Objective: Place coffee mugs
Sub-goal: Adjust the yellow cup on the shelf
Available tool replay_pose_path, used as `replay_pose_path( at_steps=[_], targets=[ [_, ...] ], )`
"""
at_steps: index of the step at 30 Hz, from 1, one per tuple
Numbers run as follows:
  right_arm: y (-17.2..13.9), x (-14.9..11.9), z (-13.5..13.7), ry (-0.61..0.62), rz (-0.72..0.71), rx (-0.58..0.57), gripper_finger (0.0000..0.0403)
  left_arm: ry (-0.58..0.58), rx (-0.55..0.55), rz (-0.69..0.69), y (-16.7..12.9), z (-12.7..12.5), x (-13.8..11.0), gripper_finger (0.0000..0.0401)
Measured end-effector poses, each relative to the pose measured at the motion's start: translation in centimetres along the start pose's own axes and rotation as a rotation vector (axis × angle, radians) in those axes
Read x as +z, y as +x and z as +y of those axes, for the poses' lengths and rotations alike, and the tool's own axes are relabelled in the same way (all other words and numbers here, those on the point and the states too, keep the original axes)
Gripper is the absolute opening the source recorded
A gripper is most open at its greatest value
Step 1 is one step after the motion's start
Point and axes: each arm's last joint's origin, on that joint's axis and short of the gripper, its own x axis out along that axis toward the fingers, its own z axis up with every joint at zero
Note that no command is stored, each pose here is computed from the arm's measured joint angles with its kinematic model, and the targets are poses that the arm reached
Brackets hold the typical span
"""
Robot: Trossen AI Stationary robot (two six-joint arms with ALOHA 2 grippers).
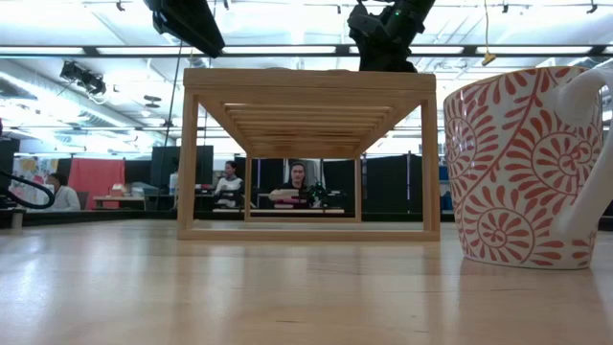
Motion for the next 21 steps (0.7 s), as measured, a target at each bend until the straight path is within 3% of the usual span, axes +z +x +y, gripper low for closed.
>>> replay_pose_path(
  at_steps=[13,21],
  targets=[
    [-0.2,0.0,-0.1,0.002,-0.005,0.0,0.0172,0.0,0.0,0.0,0.0,0.0,0.0,0.0185],
    [-2.8,0.0,-0.8,0.021,-0.075,0.008,0.0172,0.0,0.0,0.0,0.0,0.0,0.0,0.0185]
  ],
)
